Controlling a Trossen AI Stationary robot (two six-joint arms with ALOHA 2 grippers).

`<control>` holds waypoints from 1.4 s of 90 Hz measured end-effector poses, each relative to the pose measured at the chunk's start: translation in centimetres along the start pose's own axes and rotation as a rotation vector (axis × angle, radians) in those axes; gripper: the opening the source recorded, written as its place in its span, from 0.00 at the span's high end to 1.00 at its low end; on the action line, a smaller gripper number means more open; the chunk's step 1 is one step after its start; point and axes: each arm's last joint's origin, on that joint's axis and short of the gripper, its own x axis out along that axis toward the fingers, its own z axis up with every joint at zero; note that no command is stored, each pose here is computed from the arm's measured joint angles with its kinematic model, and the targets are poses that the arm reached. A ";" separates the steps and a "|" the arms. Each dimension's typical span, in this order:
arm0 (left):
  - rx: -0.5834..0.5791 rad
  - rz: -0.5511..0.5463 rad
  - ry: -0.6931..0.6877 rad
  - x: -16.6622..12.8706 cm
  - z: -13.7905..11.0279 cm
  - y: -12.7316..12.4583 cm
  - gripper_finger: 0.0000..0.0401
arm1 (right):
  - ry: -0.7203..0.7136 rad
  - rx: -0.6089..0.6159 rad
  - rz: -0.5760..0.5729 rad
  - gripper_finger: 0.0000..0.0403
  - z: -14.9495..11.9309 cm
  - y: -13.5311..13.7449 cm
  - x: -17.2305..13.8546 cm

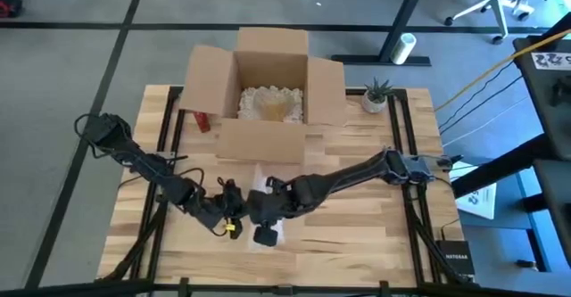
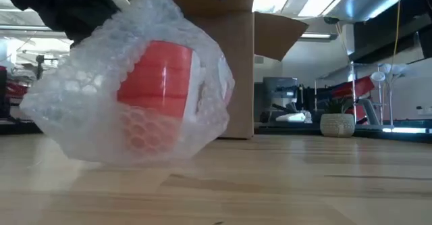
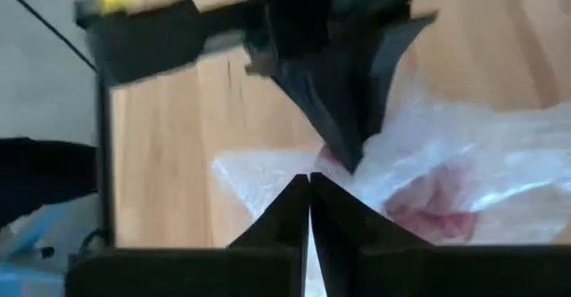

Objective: Wrap mug
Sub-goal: Wrap the red mug with bubble wrap

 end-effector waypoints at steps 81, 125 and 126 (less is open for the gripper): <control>-0.106 -0.020 0.176 -4.4 -3.6 -1.4 1.00 | 0.048 0.124 0.102 1.00 0.1 -3.8 7.5; 0.042 -0.152 0.001 -1.8 -2.7 -3.0 1.00 | 0.040 0.124 0.098 1.00 0.3 -3.8 7.4; 0.046 -0.147 -0.003 -1.8 -2.6 -3.0 1.00 | 0.039 0.124 0.098 1.00 0.3 -3.8 7.4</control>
